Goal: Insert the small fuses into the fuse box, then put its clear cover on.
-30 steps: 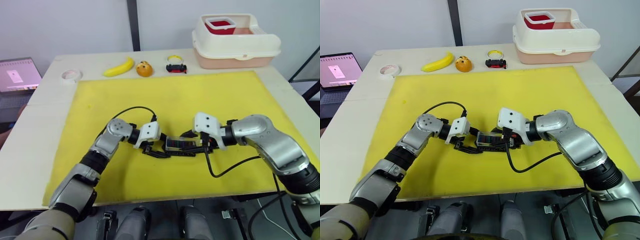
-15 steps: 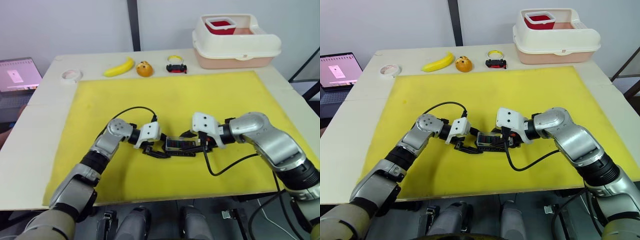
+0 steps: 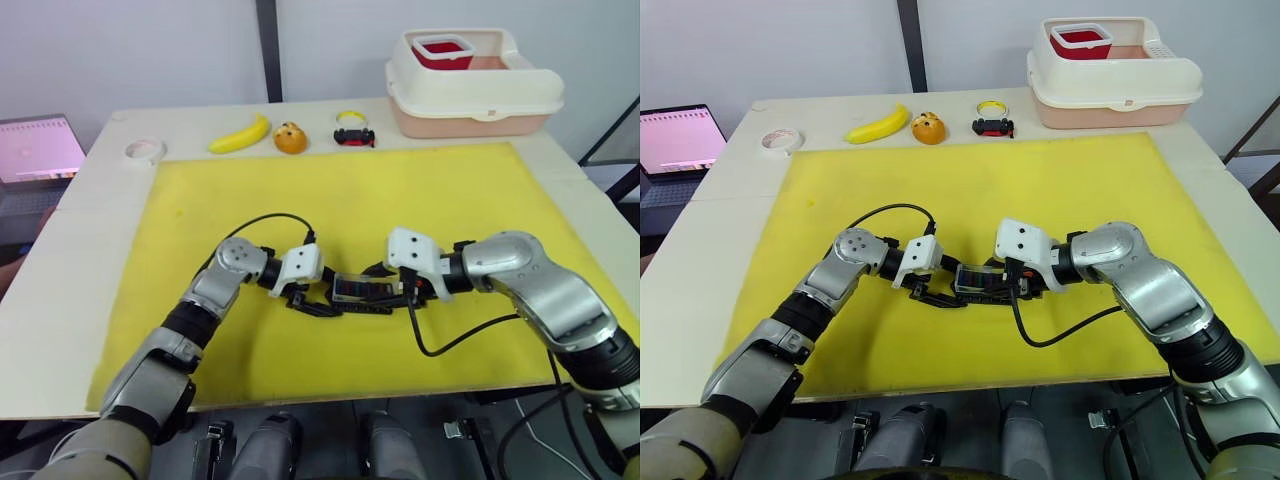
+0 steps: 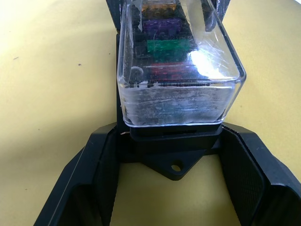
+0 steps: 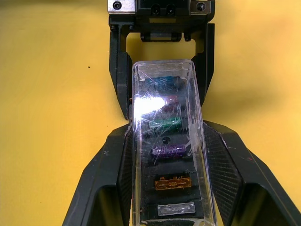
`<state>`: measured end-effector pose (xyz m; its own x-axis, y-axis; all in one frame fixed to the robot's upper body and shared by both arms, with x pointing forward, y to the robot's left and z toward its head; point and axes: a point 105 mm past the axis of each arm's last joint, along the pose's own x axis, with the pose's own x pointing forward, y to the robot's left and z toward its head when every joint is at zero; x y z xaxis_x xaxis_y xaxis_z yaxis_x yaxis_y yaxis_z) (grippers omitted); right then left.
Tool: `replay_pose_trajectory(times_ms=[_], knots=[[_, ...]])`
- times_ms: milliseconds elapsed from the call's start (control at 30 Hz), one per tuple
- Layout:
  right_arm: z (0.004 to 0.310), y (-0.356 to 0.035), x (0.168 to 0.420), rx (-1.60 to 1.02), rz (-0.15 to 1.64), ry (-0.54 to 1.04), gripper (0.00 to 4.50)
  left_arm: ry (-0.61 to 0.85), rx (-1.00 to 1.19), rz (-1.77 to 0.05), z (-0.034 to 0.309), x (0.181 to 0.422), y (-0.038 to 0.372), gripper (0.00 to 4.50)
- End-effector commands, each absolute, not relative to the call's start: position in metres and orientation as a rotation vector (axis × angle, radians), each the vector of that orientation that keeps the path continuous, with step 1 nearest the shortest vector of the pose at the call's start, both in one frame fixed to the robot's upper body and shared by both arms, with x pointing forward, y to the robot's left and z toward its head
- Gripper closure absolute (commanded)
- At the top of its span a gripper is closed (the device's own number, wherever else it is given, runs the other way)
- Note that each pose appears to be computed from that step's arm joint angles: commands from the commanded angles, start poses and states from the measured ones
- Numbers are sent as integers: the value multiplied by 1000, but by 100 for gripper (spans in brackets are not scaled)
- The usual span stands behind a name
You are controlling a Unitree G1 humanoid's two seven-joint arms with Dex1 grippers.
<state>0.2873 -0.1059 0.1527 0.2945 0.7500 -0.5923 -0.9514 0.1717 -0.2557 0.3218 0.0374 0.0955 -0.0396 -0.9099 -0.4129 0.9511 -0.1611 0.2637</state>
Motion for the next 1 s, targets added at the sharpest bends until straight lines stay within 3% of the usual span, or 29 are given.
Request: replay_pose_trajectory(times_ms=[33,133,1000], knots=[[151,-110,290,-658,1221,392,146,85,575,-1599,99,327,40,196],[156,-109,290,-668,1219,372,2,85,574,-1601,99,327,39,196],[175,-114,295,-701,1168,302,2,84,564,-1623,99,324,36,196]])
